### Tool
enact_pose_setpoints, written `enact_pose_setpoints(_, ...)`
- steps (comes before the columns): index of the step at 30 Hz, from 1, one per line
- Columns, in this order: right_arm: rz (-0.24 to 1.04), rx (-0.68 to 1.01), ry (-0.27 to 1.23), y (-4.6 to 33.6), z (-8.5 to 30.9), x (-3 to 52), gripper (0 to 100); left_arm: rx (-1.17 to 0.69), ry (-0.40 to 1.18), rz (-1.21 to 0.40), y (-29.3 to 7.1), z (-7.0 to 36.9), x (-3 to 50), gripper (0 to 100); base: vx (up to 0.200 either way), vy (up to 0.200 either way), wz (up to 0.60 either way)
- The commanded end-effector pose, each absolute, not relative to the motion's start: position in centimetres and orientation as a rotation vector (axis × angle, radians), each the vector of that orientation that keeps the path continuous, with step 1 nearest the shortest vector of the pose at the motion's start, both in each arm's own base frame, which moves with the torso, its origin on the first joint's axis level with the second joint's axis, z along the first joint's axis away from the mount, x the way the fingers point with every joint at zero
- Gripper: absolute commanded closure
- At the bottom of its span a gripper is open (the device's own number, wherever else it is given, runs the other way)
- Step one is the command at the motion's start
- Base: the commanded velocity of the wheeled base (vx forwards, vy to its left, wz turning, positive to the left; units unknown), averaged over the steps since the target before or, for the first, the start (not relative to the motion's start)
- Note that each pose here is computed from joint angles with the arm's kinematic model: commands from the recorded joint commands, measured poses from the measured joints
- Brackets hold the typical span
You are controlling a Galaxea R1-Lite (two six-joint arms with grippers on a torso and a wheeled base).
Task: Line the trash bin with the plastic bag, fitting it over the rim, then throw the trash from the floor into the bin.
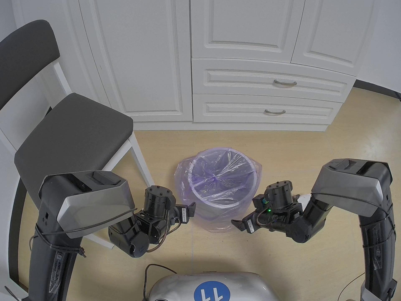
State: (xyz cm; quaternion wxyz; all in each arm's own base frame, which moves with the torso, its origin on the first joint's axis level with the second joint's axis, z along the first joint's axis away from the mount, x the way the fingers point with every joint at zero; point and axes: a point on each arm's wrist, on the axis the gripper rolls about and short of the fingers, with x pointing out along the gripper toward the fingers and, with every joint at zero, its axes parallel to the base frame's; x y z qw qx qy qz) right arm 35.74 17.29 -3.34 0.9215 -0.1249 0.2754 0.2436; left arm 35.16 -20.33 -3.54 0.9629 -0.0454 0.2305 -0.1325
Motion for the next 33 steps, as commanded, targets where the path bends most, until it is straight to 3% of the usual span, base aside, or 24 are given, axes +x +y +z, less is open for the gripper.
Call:
enact_pose_setpoints(1, 0.471, -0.212, 0.607, 19.0, -6.7, 36.9, 0, -0.098, 0.438, -0.279, -20.5, -3.2, 34.5, 0, 0.0, 0.0, 0.0)
enact_pose_setpoints(8, 0.424, -0.183, 0.623, 18.4, -6.7, 38.6, 0, -0.116, 0.388, -0.289, -20.3, -1.0, 34.1, 0, 0.0, 0.0, 0.0)
enact_pose_setpoints(9, 0.42, -0.181, 0.622, 18.3, -6.7, 38.8, 100, -0.118, 0.382, -0.291, -20.3, -0.7, 34.0, 0, 0.0, 0.0, 0.0)
enact_pose_setpoints(21, 0.364, -0.153, 0.604, 16.7, -6.6, 41.1, 100, -0.137, 0.319, -0.311, -20.4, 1.5, 33.4, 0, 0.0, 0.0, 0.0)
enact_pose_setpoints(28, 0.293, -0.152, 0.575, 12.7, -6.4, 43.6, 100, -0.144, 0.302, -0.312, -20.4, 1.9, 33.5, 0, 0.0, 0.0, 0.0)
enact_pose_setpoints(33, 0.296, -0.128, 0.565, 11.8, -6.4, 44.8, 100, -0.148, 0.29, -0.312, -20.4, 2.0, 33.6, 0, 0.0, 0.0, 0.0)
